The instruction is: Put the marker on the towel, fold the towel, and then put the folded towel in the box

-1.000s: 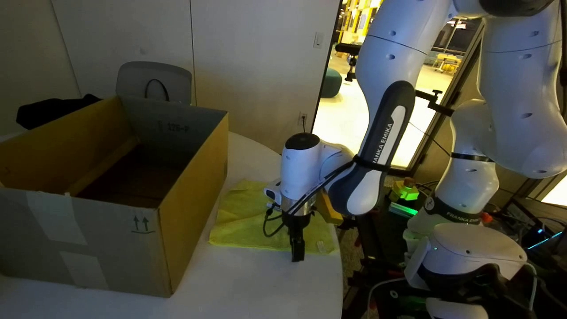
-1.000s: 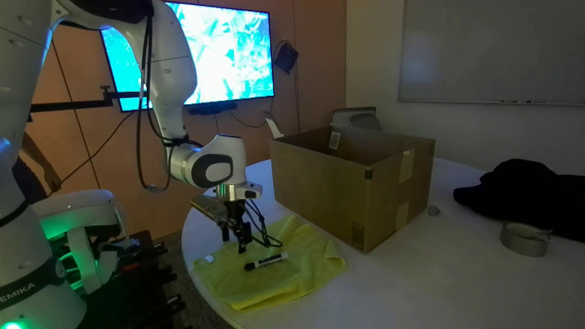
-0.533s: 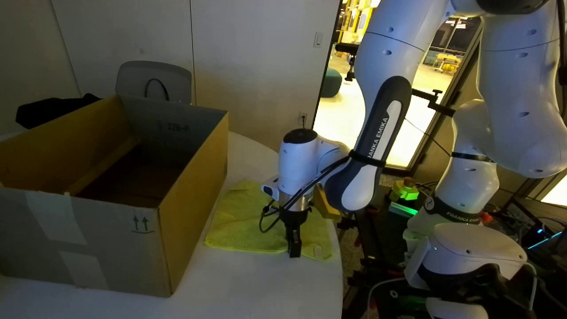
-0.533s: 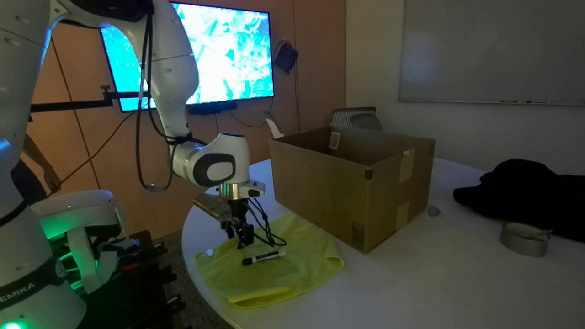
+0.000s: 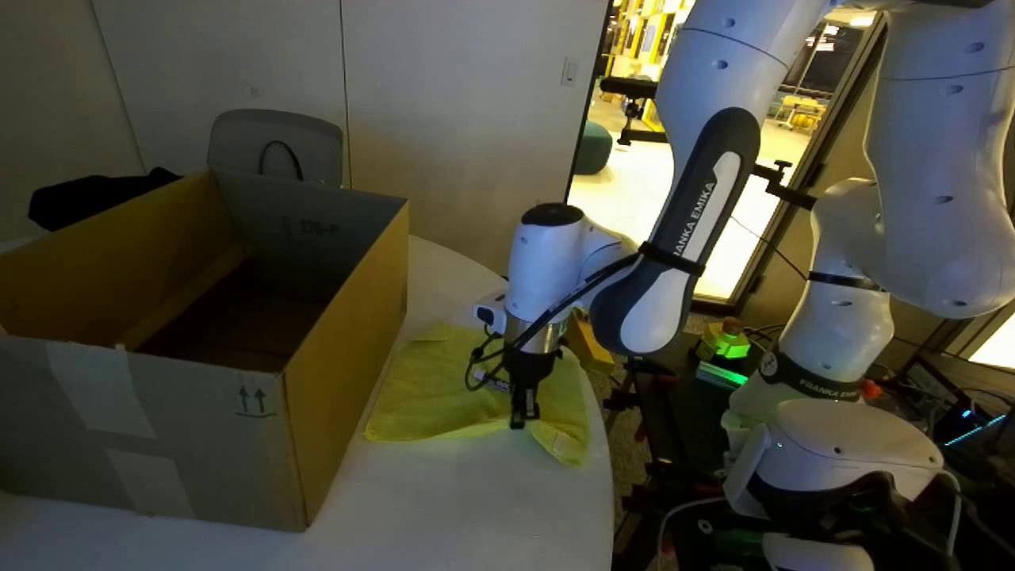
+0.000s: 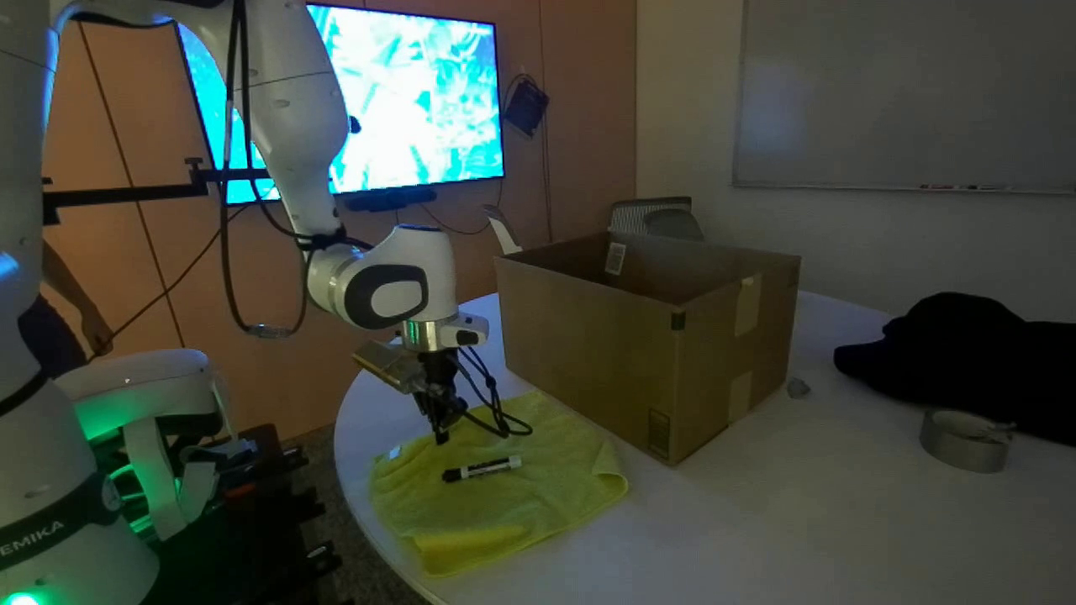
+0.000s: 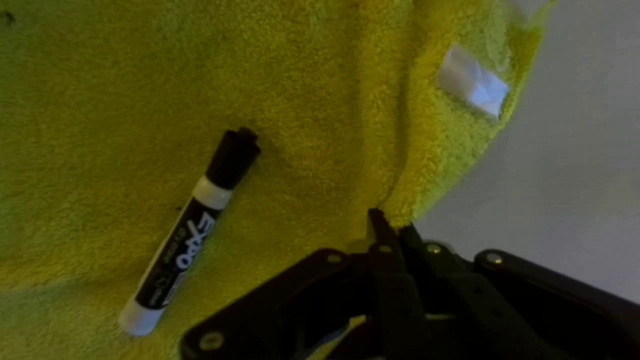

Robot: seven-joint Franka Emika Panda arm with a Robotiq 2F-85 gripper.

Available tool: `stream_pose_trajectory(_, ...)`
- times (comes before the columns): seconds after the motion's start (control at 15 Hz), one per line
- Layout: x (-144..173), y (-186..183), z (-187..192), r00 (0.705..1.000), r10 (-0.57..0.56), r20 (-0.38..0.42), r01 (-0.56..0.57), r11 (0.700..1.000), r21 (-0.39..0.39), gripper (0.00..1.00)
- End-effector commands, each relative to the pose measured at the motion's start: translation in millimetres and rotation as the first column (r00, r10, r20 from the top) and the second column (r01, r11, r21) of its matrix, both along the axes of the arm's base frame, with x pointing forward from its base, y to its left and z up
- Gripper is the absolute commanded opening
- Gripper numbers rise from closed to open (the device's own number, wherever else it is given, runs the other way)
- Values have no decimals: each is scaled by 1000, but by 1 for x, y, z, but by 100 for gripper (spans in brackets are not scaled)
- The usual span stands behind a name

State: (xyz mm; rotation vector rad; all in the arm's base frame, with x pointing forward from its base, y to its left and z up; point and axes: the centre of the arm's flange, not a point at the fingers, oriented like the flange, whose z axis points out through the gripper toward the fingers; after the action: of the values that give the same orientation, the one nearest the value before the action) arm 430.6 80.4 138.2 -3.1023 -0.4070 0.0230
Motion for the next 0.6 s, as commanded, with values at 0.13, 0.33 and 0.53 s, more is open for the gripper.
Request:
stream_pose_trajectory(0.13, -13, -57, 43, 978, -189, 86, 185, 982, 44, 2)
stream_pose_trajectory(0.33, -19, -91, 44, 942, -325, 83, 320, 945, 65, 1)
stream_pose_trajectory(0.53, -26, -117, 38, 894, -443, 66, 441, 896, 52, 1)
